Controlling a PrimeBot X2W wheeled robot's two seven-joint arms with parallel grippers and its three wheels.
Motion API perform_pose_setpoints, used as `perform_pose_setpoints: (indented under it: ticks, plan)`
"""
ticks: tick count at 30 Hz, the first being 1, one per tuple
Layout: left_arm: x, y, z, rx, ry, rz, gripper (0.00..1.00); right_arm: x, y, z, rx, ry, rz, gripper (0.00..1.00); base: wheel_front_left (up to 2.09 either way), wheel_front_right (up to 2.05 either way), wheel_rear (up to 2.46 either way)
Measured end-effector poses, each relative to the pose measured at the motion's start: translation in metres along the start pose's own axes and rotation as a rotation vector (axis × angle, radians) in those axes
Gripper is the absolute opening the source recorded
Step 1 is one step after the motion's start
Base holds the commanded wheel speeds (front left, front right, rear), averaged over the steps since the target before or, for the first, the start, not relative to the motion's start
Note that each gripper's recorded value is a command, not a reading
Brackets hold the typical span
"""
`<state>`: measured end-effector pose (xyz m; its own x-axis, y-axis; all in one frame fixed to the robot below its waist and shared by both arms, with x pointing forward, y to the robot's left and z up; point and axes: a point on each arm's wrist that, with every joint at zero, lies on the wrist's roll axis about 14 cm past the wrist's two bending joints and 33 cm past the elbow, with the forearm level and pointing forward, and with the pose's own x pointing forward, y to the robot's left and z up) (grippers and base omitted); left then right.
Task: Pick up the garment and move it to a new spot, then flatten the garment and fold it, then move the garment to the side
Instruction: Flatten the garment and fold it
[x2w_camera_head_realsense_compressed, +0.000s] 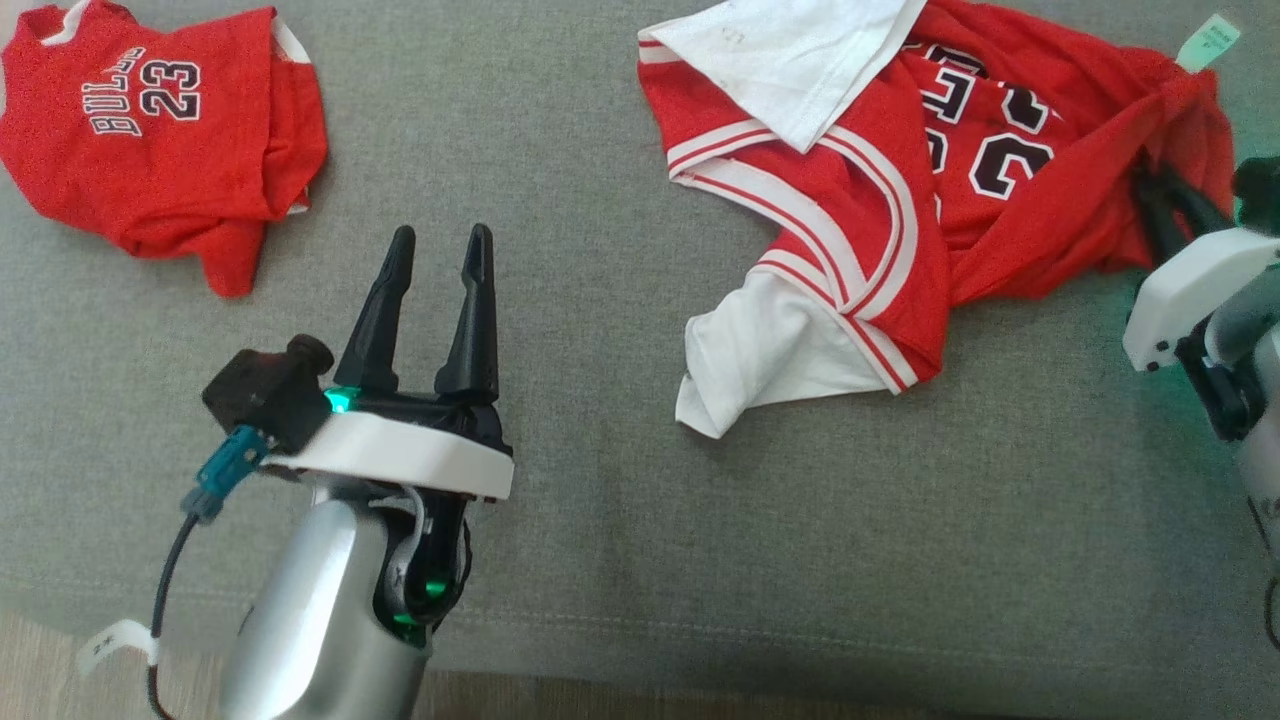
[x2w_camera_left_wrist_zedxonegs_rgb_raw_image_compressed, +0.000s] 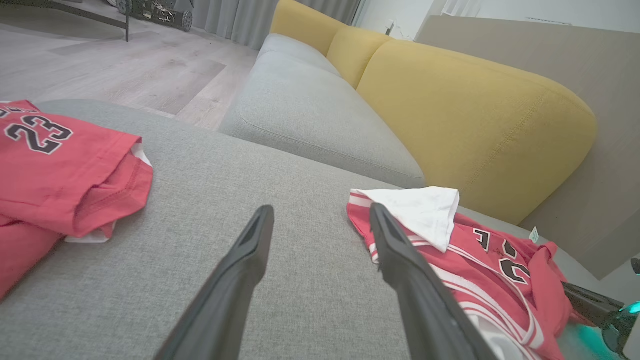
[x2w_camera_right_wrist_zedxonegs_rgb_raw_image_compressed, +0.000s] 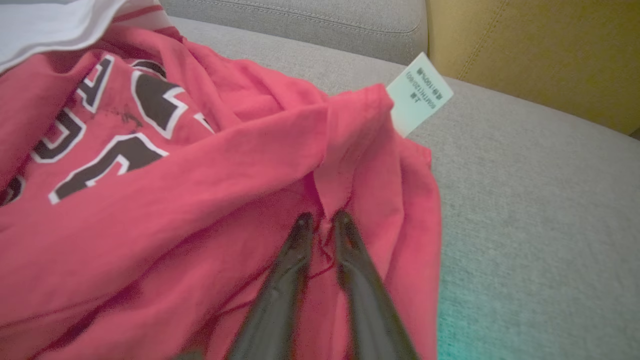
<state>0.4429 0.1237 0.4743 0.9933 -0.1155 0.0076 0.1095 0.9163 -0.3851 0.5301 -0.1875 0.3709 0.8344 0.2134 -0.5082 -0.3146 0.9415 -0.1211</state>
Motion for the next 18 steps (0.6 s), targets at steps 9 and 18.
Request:
perform_pose_setpoints:
  ticks: [9, 18]
  plan:
    - [-0.003, -0.009, 0.009, 0.005, -0.021, -0.020, 1.00, -0.015, -0.005, 0.014, 0.002, -0.045, -0.008, 0.00, 0.00, 0.00, 0.00]
    - [-0.012, -0.024, 0.015, -0.007, -0.034, -0.054, 1.00, -0.058, -0.015, 0.039, 0.080, -0.110, 0.006, 0.00, 0.00, 0.00, 0.00]
